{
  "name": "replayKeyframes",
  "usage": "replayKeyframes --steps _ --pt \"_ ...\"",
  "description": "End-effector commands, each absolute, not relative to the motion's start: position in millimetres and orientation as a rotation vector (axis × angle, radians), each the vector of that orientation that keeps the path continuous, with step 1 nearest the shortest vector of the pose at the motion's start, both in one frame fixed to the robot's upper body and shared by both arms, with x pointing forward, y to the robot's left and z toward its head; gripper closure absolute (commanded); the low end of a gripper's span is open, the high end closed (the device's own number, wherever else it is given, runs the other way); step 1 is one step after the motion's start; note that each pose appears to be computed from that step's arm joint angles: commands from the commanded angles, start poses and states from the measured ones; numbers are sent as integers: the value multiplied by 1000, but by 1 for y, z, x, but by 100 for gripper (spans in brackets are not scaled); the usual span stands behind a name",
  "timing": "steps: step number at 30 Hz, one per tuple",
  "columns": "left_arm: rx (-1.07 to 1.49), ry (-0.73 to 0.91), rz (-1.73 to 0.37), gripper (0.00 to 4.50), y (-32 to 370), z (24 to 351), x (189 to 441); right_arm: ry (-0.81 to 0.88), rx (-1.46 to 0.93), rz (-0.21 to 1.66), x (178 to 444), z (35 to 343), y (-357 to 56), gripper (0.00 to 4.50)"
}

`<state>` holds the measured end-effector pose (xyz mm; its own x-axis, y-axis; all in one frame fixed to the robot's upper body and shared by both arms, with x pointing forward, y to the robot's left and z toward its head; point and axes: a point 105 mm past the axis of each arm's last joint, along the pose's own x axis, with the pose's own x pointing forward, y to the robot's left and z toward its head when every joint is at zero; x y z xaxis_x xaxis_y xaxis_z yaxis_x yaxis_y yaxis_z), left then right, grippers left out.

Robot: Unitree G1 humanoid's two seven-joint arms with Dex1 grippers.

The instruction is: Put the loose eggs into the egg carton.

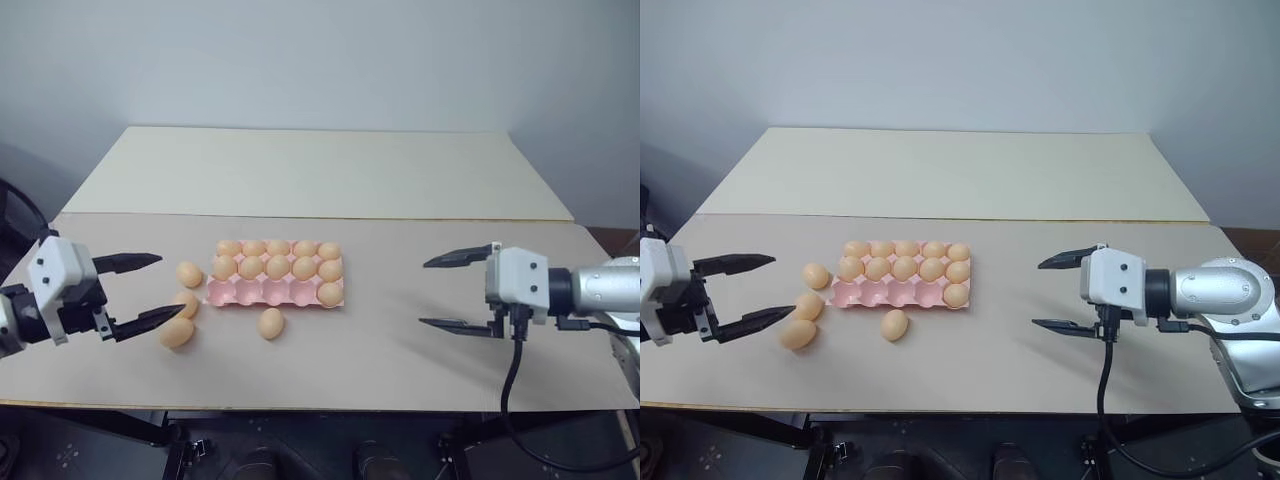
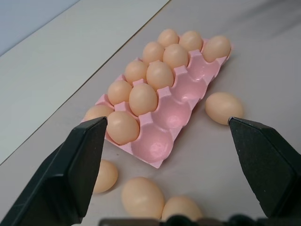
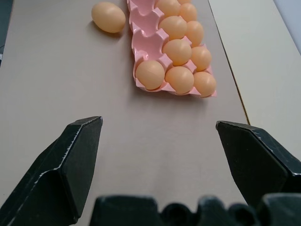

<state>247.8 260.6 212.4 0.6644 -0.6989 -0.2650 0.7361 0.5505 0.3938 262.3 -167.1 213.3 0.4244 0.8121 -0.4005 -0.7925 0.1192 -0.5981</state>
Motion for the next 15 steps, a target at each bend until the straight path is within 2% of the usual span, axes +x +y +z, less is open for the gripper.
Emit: replayKeyframes --steps 1,15 --pt "498 66 -852 2 260 221 248 -66 -871 1162 259 225 -167 0" --pt "495 80 -819 2 269 216 235 -70 -858 1183 261 220 -164 0"
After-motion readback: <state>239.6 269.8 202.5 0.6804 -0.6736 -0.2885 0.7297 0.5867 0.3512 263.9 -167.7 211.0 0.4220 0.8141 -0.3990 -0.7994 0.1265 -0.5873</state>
